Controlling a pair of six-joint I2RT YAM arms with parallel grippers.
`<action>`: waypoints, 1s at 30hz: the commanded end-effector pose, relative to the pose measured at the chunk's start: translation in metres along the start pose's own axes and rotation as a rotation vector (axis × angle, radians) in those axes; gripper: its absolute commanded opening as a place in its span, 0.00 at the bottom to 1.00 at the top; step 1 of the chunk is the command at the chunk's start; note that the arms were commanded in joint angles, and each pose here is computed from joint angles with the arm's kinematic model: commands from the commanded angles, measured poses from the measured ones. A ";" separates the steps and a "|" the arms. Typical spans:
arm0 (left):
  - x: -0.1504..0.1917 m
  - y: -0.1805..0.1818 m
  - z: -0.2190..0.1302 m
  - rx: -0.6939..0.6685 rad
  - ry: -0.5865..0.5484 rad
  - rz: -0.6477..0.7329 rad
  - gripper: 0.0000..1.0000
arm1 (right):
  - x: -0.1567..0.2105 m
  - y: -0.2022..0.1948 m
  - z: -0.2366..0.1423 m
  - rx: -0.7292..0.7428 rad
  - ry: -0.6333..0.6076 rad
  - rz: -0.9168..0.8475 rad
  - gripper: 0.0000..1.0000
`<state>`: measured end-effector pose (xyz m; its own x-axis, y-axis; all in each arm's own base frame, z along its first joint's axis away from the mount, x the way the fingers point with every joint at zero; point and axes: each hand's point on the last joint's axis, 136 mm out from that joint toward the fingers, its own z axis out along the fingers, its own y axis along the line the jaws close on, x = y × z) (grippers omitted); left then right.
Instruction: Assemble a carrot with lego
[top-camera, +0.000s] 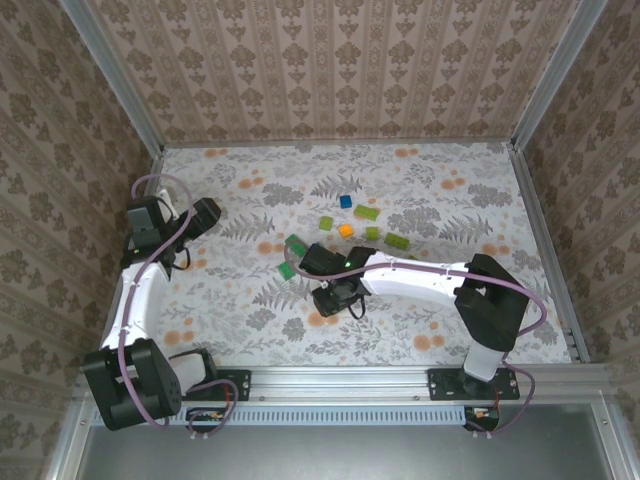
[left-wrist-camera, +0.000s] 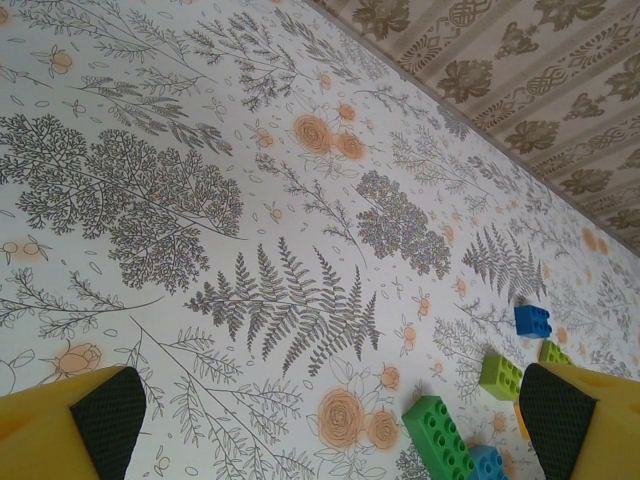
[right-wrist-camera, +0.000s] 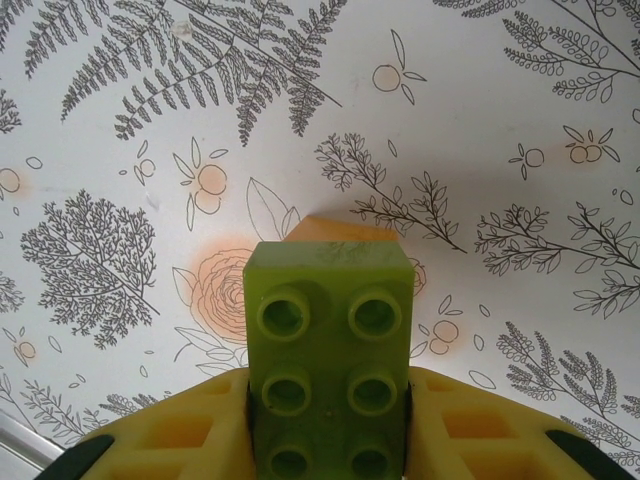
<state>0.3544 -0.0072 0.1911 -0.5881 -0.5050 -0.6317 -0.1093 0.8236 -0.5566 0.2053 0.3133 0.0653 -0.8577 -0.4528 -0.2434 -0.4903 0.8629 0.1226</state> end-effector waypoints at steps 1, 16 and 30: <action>0.000 -0.004 -0.006 0.000 -0.001 0.029 1.00 | -0.006 0.001 0.001 0.016 -0.006 0.022 0.35; 0.000 -0.005 -0.006 -0.001 -0.001 0.031 1.00 | -0.009 -0.003 0.008 0.054 0.013 0.056 0.36; -0.001 -0.005 -0.007 -0.007 -0.001 0.030 1.00 | 0.000 -0.012 0.023 0.124 0.081 0.036 0.37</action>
<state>0.3534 -0.0088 0.1893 -0.5952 -0.4995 -0.6295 -0.1101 0.8267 -0.5518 0.2180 0.3217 0.0598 -0.8785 -0.4222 -0.2235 -0.4488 0.8897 0.0838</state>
